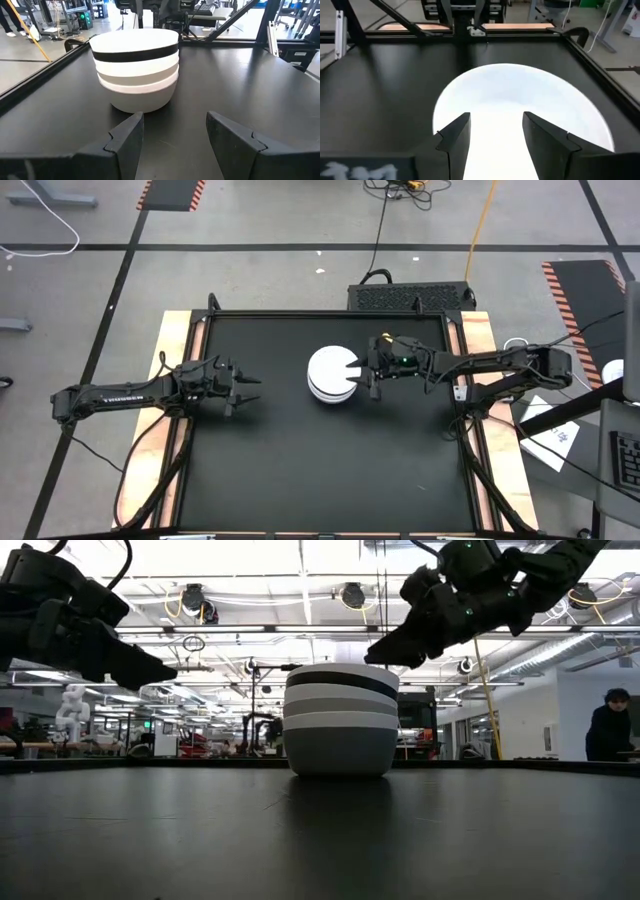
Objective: Nest bowls inside each other
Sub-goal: Return to Home Position
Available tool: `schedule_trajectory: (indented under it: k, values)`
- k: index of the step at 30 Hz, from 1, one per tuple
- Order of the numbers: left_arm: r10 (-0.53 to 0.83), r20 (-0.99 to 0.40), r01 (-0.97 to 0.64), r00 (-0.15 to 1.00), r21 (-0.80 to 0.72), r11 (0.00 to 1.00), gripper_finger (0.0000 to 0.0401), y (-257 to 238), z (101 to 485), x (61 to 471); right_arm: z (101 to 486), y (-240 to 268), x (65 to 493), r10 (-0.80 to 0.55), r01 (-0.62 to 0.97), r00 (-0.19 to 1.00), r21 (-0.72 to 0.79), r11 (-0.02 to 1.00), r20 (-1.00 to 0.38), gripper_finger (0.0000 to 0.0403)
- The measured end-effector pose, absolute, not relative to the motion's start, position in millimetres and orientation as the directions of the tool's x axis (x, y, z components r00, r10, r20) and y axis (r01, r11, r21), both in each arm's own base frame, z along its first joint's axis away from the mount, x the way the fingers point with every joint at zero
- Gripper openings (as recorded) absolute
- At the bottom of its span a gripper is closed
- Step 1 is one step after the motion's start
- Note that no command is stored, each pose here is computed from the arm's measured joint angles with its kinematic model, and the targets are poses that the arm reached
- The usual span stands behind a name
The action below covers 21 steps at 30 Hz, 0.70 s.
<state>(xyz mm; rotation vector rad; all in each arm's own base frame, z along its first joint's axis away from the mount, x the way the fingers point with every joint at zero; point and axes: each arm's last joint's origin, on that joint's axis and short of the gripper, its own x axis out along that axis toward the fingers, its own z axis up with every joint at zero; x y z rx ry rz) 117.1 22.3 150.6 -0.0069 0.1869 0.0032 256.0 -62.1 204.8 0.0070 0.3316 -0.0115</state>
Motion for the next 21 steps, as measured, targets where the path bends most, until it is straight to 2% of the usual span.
schedule_trajectory:
  k: [9,21]
  values:
    - [0.002,-0.186,-0.003,0.983,-0.005,1.000,0.0218,22,151,117,186,-58,251,-0.003,0.016,0.948,0.039,0.999,-0.319,0.0171]
    - [0.002,-0.185,-0.004,0.983,-0.009,1.000,0.0218,22,151,117,184,-58,250,-0.002,0.020,0.942,0.052,0.998,-0.335,0.0171]
